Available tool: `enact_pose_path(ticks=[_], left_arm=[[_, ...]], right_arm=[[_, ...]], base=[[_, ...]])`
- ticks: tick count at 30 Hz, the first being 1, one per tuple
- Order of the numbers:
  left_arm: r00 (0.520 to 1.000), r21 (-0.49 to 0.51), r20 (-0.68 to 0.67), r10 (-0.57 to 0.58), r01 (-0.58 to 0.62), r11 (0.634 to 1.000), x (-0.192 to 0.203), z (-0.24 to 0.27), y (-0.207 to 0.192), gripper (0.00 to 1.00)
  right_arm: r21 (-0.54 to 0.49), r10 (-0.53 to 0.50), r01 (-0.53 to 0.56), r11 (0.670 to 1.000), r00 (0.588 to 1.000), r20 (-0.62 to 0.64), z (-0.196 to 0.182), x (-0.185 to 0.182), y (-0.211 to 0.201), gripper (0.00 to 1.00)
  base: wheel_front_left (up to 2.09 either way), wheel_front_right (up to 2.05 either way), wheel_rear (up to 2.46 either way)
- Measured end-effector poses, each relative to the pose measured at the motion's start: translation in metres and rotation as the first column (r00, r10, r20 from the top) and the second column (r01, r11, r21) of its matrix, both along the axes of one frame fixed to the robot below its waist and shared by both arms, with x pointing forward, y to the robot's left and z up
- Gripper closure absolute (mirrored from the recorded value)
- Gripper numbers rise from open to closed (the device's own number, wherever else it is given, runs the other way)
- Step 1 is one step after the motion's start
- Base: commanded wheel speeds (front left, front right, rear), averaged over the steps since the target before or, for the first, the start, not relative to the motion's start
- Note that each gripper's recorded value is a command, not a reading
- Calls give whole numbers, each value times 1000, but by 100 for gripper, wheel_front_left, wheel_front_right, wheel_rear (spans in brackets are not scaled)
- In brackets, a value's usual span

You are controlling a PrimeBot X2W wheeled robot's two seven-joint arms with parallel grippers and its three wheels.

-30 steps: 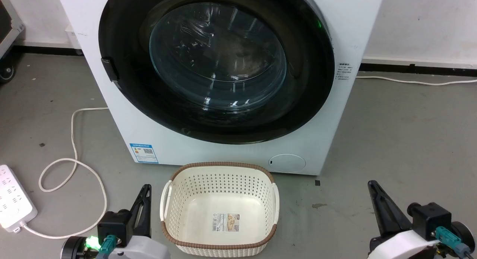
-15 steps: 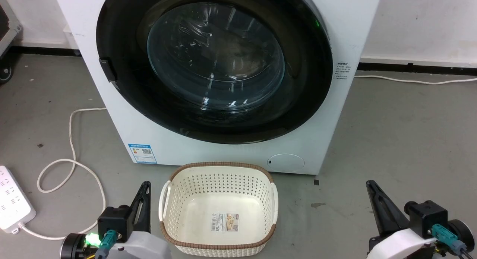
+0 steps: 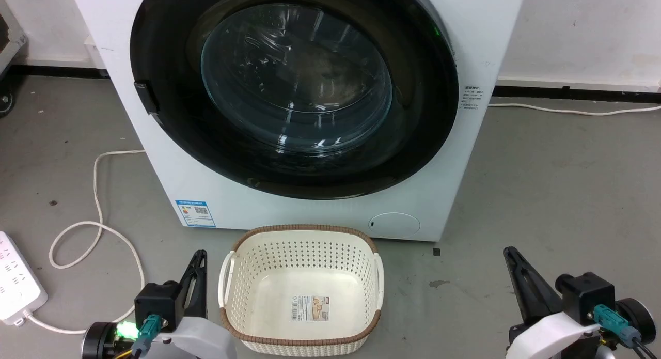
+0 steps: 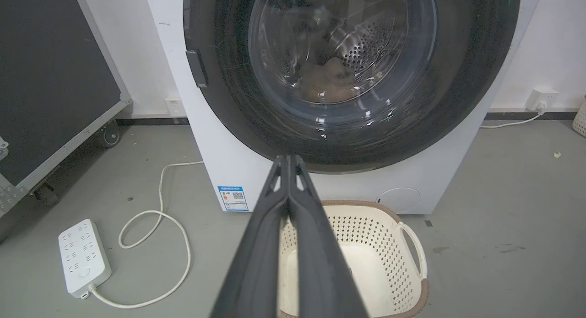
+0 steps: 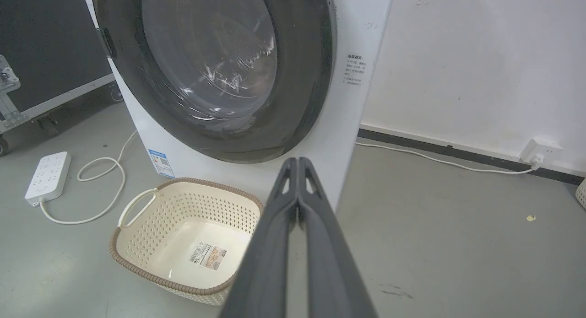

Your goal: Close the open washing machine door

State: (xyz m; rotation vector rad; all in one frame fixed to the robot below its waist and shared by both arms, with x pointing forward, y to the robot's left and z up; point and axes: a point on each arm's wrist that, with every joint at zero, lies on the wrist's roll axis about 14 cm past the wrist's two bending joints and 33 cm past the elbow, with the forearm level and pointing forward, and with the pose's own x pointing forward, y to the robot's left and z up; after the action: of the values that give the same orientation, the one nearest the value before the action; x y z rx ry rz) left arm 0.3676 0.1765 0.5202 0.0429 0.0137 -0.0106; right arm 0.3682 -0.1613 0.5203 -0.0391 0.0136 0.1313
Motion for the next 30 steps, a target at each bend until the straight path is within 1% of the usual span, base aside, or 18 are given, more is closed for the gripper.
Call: enact_pose_path(ticks=[30], left_arm=[[1000, 5, -5, 8, -8, 1000, 2, 1, 1, 100]], right_arm=[[-8, -1, 1, 1000, 1000, -8, 0, 0, 0, 100]], base=[[0, 0, 0]])
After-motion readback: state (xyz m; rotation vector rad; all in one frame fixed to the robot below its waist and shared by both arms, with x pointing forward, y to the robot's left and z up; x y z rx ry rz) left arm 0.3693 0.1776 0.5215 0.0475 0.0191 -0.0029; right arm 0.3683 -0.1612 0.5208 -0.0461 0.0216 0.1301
